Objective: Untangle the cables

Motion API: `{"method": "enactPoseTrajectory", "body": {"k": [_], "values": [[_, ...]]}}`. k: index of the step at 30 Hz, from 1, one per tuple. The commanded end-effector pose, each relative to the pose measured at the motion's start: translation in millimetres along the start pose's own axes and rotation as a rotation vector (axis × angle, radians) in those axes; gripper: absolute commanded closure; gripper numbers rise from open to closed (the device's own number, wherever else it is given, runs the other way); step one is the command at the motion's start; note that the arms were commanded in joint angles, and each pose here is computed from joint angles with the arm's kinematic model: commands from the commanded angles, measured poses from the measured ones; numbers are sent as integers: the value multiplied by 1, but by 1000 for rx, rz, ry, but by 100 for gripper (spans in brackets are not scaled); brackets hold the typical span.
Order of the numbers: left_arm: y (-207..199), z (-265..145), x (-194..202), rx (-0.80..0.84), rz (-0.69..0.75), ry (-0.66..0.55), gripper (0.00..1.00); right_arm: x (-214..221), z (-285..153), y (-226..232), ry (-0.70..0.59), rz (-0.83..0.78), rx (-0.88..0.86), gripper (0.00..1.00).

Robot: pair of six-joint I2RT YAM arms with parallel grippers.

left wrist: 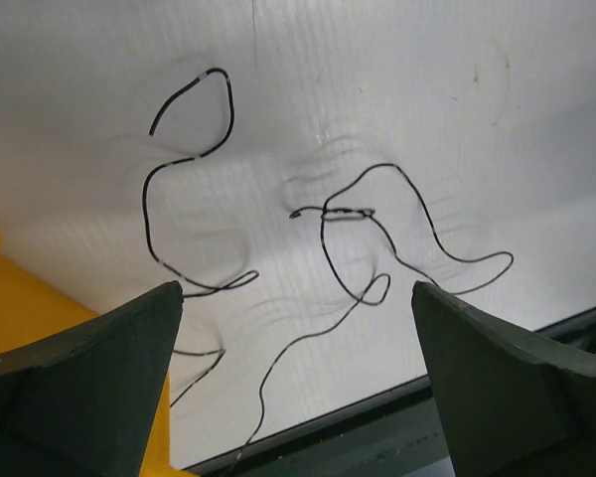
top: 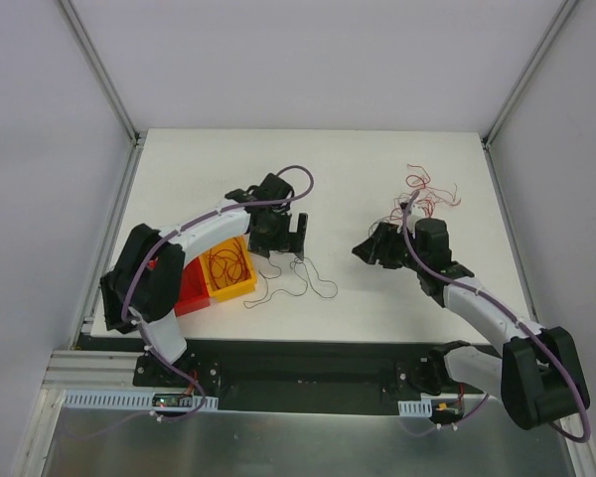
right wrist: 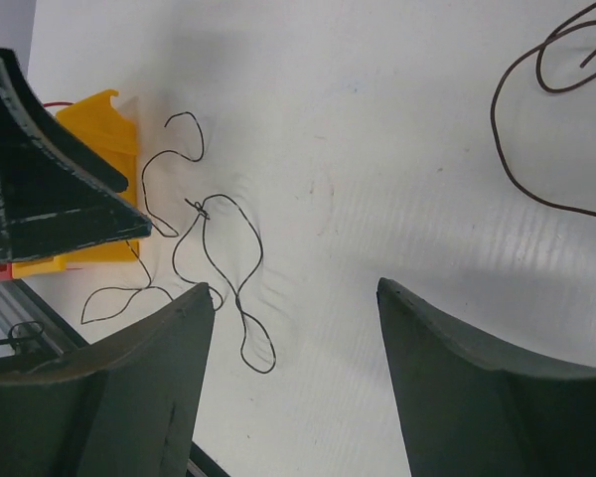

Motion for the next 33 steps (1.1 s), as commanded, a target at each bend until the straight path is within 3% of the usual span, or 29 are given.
{"method": "enactPoseTrajectory", "body": {"k": [1, 7, 17, 27, 33], "values": [[2, 16, -4, -119, -37, 73, 1, 1, -5, -5, -7, -40, -16, 31], [-5, 35, 5, -110, -85, 147, 1, 0, -12, -6, -29, -43, -35, 31], [-33, 53, 14, -106, -7, 172, 3, -1, -17, -4, -48, -41, -57, 31], [-39, 9, 7, -171, 136, 14, 1, 0, -17, -4, -47, -36, -60, 31], [-14, -5, 11, -275, 57, -8, 1, -1, -19, -3, -56, -39, -66, 31]]}}
Point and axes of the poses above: each gripper's point midway between its finger pads, its own z axis out along the fingers, its own y axis along the line the jaws close on, x = y × z, the point moved 5 cm from there along -z, back along the fingers, and after that the axes turned 12 degrees about z, right-handed, at the moved point
